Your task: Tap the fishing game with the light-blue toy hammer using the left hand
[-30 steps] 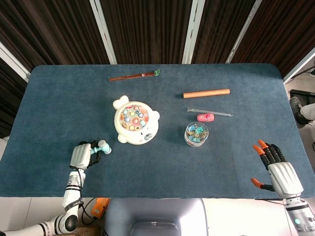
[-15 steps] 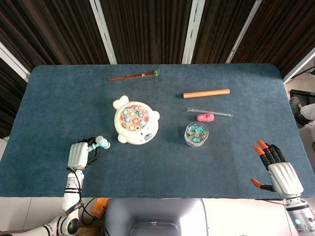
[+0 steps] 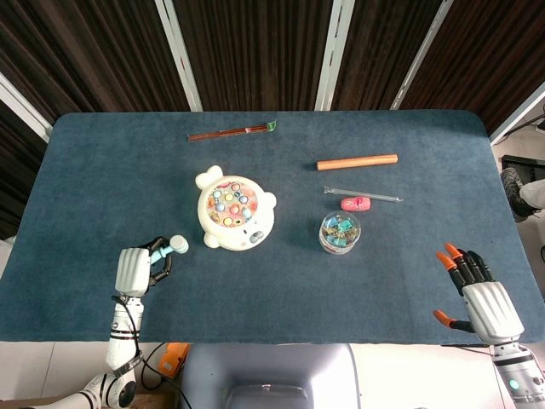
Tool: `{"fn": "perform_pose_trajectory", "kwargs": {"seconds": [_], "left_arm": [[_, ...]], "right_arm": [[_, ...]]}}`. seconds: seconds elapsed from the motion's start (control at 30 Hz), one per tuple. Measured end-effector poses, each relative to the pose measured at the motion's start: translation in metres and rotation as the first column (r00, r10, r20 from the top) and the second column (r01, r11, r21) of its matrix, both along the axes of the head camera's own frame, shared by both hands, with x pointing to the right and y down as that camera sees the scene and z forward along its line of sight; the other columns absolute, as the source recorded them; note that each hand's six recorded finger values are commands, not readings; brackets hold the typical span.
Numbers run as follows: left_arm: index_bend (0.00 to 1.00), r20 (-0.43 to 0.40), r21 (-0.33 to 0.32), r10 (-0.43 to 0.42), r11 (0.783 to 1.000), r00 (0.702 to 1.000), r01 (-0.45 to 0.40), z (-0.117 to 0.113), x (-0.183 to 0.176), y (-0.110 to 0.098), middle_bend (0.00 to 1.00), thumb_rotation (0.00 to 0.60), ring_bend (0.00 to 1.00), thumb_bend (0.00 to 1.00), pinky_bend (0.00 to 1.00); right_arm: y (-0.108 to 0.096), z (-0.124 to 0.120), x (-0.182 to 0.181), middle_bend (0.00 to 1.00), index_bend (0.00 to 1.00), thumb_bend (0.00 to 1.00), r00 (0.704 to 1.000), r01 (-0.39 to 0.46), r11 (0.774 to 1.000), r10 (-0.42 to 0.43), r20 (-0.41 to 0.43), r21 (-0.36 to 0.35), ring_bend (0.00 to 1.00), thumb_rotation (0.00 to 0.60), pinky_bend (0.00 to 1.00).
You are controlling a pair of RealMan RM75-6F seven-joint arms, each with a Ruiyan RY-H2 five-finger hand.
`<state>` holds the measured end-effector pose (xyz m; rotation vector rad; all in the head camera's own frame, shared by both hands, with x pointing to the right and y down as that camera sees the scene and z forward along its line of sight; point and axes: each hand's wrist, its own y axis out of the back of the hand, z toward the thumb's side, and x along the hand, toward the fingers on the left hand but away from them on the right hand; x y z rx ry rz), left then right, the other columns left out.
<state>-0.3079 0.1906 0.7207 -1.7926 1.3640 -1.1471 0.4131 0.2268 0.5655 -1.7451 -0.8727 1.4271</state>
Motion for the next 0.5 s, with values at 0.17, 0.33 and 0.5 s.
{"fn": "perform_pose_trajectory", "kwargs": {"seconds": [0.17, 0.33, 0.5], "left_arm": [[0.69, -0.111, -0.037, -0.029, 0.999, 0.993, 0.025, 0.001, 0.001, 0.000, 0.86, 0.600, 1.00, 0.85, 1.00], [0.69, -0.260, -0.119, -0.108, 0.990, 0.959, 0.079, 0.001, 0.003, -0.006, 0.88, 0.600, 1.00, 0.86, 1.00], [0.70, -0.333, -0.169, -0.169, 0.979, 0.928, 0.118, 0.001, 0.008, -0.032, 0.90, 0.600, 1.00, 0.86, 1.00]], "right_arm": [[0.000, 0.000, 0.000, 0.00, 0.00, 0.31, 1.000, 0.001, 1.000, -0.001, 0.000, -0.001, 0.00, 0.600, 0.00], [0.001, 0.000, 0.000, 0.00, 0.00, 0.31, 1.000, 0.003, 1.000, -0.003, 0.001, -0.005, 0.00, 0.600, 0.00], [0.001, 0.000, 0.000, 0.00, 0.00, 0.30, 1.000, 0.004, 1.000, -0.004, -0.003, -0.006, 0.00, 0.600, 0.00]]}}
